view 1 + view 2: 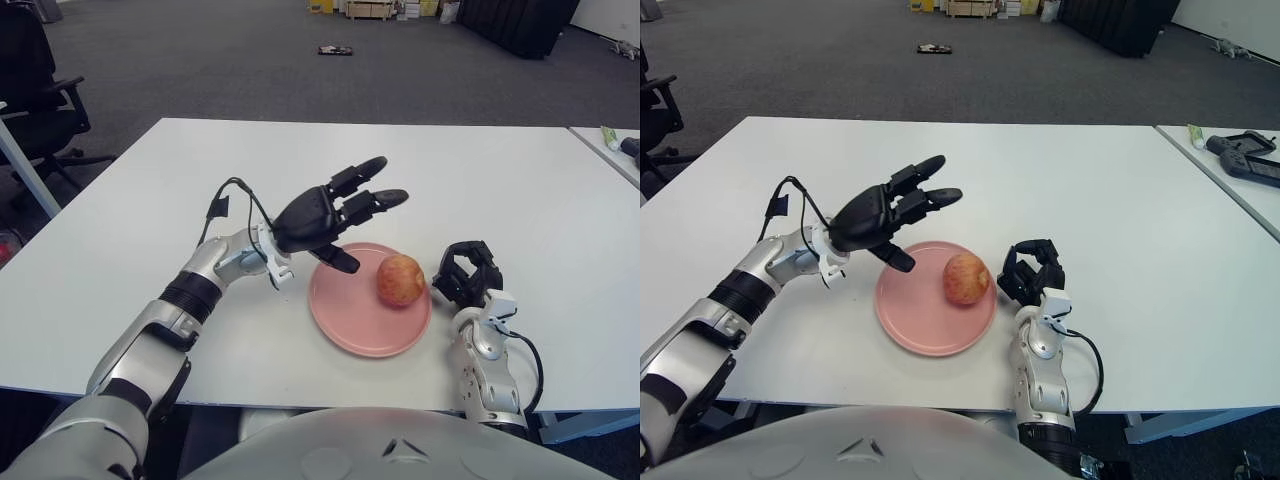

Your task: Put the apple into the plate.

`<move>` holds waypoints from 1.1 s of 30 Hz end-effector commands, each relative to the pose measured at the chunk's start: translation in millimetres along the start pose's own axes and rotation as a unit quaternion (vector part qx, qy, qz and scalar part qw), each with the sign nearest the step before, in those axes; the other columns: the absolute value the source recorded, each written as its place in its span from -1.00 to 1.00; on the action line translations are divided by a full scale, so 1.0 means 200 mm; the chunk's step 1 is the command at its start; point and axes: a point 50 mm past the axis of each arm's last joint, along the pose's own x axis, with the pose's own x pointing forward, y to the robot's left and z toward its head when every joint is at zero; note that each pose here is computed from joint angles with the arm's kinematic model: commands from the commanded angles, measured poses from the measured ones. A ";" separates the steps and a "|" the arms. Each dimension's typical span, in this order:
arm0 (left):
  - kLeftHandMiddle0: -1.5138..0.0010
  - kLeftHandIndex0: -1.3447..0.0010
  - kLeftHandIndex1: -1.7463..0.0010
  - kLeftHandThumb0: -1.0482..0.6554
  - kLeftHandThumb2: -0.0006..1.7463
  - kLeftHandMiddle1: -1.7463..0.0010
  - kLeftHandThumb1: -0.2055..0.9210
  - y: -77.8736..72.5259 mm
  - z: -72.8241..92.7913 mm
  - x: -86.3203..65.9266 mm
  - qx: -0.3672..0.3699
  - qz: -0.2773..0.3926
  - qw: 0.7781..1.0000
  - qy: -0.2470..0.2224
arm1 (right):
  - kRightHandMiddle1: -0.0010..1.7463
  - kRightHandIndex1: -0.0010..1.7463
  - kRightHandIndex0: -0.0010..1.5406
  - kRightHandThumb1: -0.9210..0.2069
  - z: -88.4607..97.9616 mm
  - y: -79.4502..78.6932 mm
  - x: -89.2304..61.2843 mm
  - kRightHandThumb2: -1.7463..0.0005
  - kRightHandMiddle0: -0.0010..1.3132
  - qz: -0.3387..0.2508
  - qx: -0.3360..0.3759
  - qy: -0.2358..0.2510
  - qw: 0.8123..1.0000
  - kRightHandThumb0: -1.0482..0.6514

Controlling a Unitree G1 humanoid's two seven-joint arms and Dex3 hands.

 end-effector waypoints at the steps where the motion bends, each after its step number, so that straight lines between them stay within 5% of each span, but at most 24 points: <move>1: 1.00 1.00 0.72 -1.00 -0.13 1.00 1.00 0.08 -0.03 0.00 -0.002 0.030 0.999 0.011 | 1.00 1.00 0.25 -0.33 -0.06 0.02 -0.02 -0.19 -0.33 0.002 0.026 0.032 0.999 -0.25; 11: 1.00 1.00 0.83 -1.00 -0.24 1.00 1.00 0.14 -0.06 -0.05 -0.090 0.078 0.991 0.067 | 1.00 1.00 0.27 -0.34 -0.06 0.02 -0.02 -0.18 -0.34 0.014 0.021 0.028 0.999 -0.25; 24: 0.97 1.00 0.88 -0.93 -0.33 0.99 1.00 0.19 -0.08 -0.20 -0.115 0.250 0.946 0.169 | 1.00 1.00 0.25 -0.38 -0.06 0.01 -0.02 -0.15 -0.36 0.022 0.016 0.020 0.999 -0.24; 28: 0.83 1.00 0.46 -0.83 -0.38 0.88 1.00 0.20 -0.15 -0.26 -0.200 0.339 0.890 0.231 | 1.00 1.00 0.26 -0.38 -0.06 0.01 -0.02 -0.15 -0.36 0.019 0.016 0.019 0.999 -0.24; 33: 0.92 1.00 -0.06 -0.62 -0.24 0.30 0.84 0.11 -0.04 -0.39 -0.263 0.411 0.832 0.265 | 1.00 1.00 0.27 -0.37 -0.06 0.01 -0.02 -0.16 -0.36 0.017 0.013 0.020 1.000 -0.25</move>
